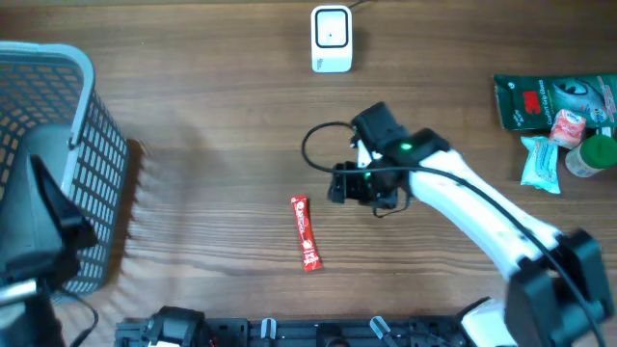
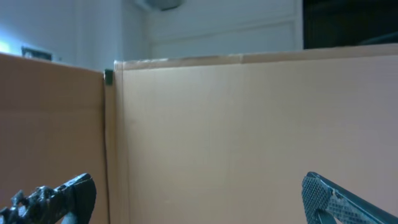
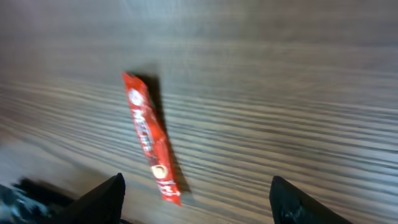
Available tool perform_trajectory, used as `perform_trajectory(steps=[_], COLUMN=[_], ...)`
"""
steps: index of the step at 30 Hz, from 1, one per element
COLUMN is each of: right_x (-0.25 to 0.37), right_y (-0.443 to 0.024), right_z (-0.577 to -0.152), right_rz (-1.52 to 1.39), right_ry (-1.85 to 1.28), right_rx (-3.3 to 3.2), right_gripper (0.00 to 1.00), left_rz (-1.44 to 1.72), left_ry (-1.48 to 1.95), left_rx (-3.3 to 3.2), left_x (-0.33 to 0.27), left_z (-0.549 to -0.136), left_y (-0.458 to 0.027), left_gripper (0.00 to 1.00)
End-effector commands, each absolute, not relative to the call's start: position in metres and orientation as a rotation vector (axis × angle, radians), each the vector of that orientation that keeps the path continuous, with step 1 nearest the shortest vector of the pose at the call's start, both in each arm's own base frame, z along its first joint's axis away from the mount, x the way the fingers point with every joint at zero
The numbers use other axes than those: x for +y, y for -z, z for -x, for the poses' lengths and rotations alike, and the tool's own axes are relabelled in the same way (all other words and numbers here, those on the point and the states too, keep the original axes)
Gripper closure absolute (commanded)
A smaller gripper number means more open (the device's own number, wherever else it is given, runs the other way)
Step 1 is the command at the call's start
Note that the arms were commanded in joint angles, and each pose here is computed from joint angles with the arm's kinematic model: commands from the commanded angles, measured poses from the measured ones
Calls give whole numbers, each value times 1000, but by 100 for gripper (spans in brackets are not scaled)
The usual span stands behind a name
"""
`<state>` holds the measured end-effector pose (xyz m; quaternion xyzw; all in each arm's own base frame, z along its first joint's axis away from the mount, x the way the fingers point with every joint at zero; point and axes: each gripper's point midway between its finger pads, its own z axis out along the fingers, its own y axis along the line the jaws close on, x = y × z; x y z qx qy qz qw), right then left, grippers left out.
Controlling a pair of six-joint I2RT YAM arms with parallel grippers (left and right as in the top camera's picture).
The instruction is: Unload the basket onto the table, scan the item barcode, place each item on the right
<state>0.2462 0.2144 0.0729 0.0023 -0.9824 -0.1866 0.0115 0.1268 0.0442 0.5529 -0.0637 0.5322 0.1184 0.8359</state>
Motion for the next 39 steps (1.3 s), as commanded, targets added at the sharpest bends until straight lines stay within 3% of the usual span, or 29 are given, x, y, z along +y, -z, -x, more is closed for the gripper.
perform_trajectory(steps=[1,4,7,9,14,17,24,25,28,31,32,33,34,35,36,37,39], right_x=[239,260,272,280,269,274,273,273,260,259,262,264,266,268,269,264,263], right_y=[-50,-52,-53,-52,-32,-28,15,15,19,19,16,14,12,9,7,5,1], right_z=[-228,-225,-216,-210,-221,-223,-200,-199,-202,-203,-205,-206,-207,-211,-214,-220,-224], right_rz=[-186,-336,-601,-663,-836,-859,-817,-813,-630,-540,-489,-485,-486,-494,-517,-530,-625], right_ry=[687,833,862,846,448,441,400,398,279,264,266,279,284,292,285,228,198], right_rx=[-2913,-2858,-2848,-2852,-3052,-3067,-2909,-2907,-2960,-2978,-2987,-2987,-2988,-2996,-3006,-3032,-3035], right_gripper=[29,30,22,25,26,34,37,39,67,69,83,86,78,49,37,17,15], left_rz=[39,18,33,26,-26,-33,-25,-7,68,73,74,74,74,73,72,71,122], left_ry=[-199,-131,-167,-105,-28,-19,-38,-53,-118,-120,-118,-118,-119,-120,-120,-102,-25], left_rx=[1049,1019,999,984,973,1014,1056,1057,1058,1042,1011,1008,1013,1034,1062,1118,1254], left_x=[28,17,15,8,2,1,3,6,18,19,19,19,19,19,19,17,17], left_z=[-89,-65,-52,-44,-30,-39,-45,-45,-44,-42,-38,-38,-39,-41,-45,-51,-64], left_y=[-557,-552,-540,-527,-496,-486,-477,-476,-476,-479,-486,-487,-486,-481,-475,-463,-431], left_gripper=[0,0,0,0,0,0,0,0,0,0,0,0,0,0,0,0,0])
